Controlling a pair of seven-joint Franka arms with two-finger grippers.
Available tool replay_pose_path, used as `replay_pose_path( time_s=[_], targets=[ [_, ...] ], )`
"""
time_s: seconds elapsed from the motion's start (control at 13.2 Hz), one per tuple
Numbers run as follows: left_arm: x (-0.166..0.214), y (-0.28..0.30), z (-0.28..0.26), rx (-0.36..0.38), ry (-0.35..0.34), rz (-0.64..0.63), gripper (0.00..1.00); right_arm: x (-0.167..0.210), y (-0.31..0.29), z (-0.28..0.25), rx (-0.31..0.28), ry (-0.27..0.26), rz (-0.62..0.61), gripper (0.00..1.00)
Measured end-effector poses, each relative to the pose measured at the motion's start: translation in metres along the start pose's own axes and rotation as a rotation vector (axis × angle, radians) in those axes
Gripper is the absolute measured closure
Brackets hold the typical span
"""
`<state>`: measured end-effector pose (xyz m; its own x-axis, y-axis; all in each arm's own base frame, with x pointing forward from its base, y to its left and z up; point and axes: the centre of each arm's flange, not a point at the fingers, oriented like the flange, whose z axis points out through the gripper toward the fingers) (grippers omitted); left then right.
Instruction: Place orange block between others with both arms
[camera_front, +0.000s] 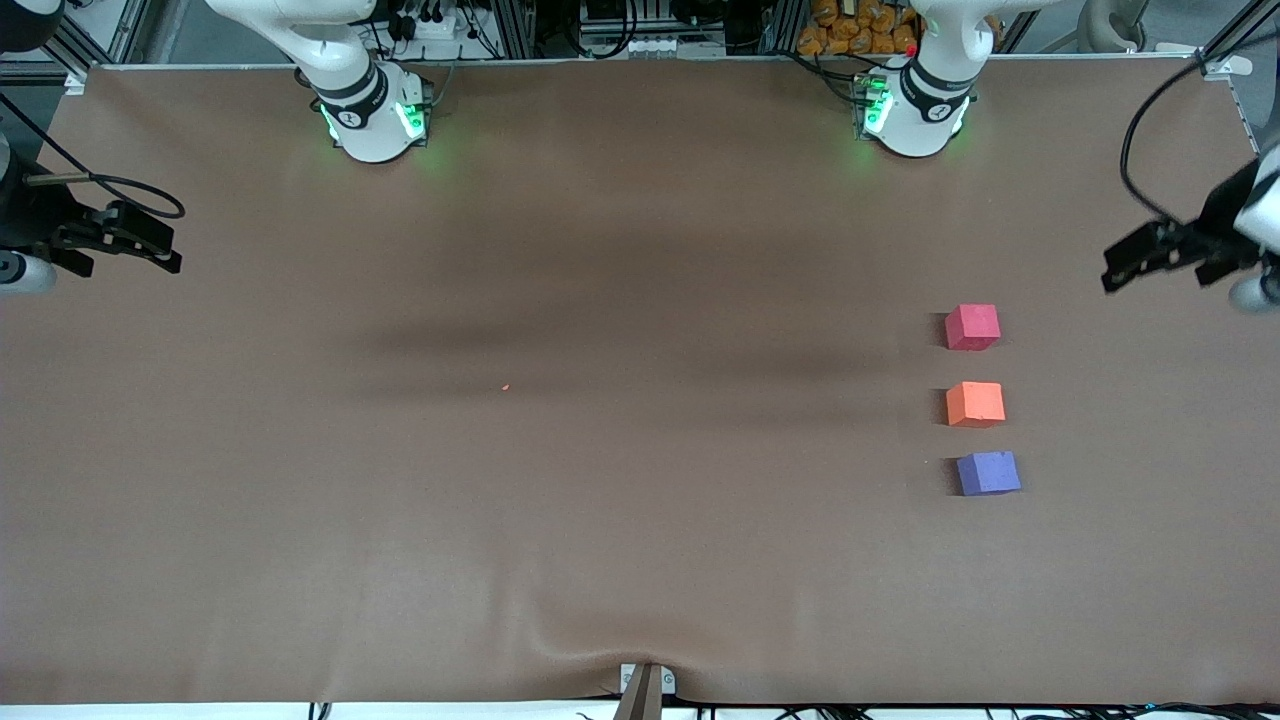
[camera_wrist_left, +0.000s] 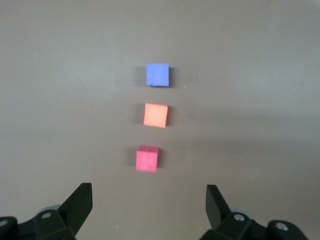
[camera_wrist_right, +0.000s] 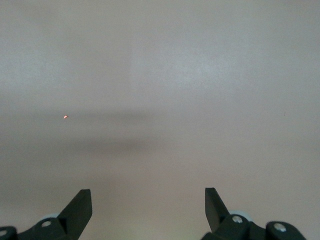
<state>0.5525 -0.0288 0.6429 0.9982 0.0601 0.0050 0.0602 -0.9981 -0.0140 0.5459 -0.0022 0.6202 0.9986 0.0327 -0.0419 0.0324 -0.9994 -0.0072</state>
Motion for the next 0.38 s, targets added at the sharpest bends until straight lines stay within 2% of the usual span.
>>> replay_pose_path(
  time_s=[0.15,0.38],
  targets=[
    [-0.0151,0.0004,-0.0095,-0.003,-0.014,-0.003,0.0,0.0,0.0,0.0,0.0,0.0,0.0,0.0],
    [-0.0187,-0.0018,-0.0142,-0.002,-0.008,-0.007,0.0,0.0,0.0,0.0001,0.0,0.0,0.0,0.0]
  ],
)
